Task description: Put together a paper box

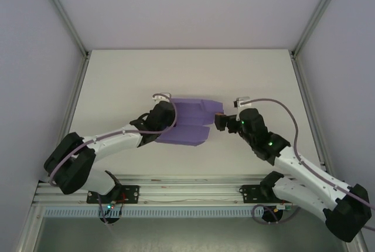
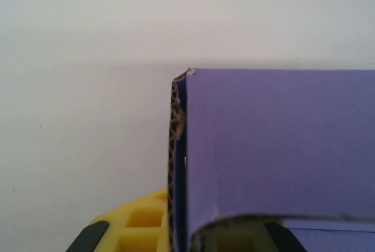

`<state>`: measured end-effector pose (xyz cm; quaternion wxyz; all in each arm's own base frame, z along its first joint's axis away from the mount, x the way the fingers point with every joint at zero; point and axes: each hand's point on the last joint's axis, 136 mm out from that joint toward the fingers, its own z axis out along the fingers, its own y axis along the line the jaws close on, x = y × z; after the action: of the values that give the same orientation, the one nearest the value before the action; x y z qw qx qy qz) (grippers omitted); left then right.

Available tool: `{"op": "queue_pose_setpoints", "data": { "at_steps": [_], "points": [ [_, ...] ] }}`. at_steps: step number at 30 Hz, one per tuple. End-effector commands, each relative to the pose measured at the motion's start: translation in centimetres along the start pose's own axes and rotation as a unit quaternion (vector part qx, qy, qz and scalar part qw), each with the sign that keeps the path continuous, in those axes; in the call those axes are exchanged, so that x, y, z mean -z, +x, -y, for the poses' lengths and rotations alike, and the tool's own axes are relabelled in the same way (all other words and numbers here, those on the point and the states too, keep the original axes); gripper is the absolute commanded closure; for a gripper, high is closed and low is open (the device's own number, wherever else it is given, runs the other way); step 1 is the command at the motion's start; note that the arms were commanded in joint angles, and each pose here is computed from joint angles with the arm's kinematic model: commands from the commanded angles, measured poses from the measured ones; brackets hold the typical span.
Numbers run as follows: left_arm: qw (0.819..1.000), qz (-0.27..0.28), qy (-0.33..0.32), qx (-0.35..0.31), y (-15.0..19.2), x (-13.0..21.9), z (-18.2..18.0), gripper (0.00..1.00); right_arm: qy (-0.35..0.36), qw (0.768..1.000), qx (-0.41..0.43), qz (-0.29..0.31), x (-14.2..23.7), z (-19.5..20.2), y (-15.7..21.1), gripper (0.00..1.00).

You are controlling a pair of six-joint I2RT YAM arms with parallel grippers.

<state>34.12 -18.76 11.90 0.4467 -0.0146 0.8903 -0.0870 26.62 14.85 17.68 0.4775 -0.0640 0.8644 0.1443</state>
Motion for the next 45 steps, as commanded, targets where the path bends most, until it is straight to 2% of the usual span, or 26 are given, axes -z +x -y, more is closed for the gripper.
{"op": "queue_pose_setpoints", "data": {
  "at_steps": [1,8,17,23,27,31,35,39,45],
  "points": [
    [1.000,0.019,-0.008,0.003,-0.5,0.9,-0.4,1.00,0.027,0.998,-0.031,-0.043,-0.2,1.3,2.8,0.00],
    [0.999,0.036,0.008,0.011,-1.7,2.0,-0.1,1.00,0.041,0.997,-0.037,-0.058,-1.7,1.1,2.5,0.00],
    [0.999,0.022,0.026,0.012,-0.7,1.7,0.4,1.00,-0.047,0.998,-0.028,-0.004,-4.0,-2.9,-1.0,0.00],
    [0.999,0.013,0.043,0.025,-0.4,1.3,1.1,1.00,-0.101,0.994,-0.021,-0.020,-5.9,-5.6,-0.7,0.00],
    [0.998,0.009,0.055,0.037,-0.4,1.2,1.7,1.00,-0.101,0.994,-0.015,-0.037,-8.1,-6.8,0.2,0.00],
    [0.998,0.007,0.045,0.040,-0.3,1.1,1.4,1.00,-0.057,0.998,0.007,-0.016,-9.1,-6.7,0.0,0.00],
    [0.999,0.008,0.017,0.038,-0.1,1.2,0.3,1.00,-0.032,0.999,0.000,0.000,-8.0,-5.5,-0.5,0.00],
    [0.999,0.018,-0.004,0.033,-0.2,1.5,-0.8,1.00,-0.018,1.000,-0.003,0.007,-5.2,-3.7,0.0,0.00],
    [1.000,0.021,-0.002,0.009,-0.1,1.7,-0.9,1.00,-0.071,0.997,-0.018,0.019,0.2,-3.1,0.2,0.00]
  ]
}}
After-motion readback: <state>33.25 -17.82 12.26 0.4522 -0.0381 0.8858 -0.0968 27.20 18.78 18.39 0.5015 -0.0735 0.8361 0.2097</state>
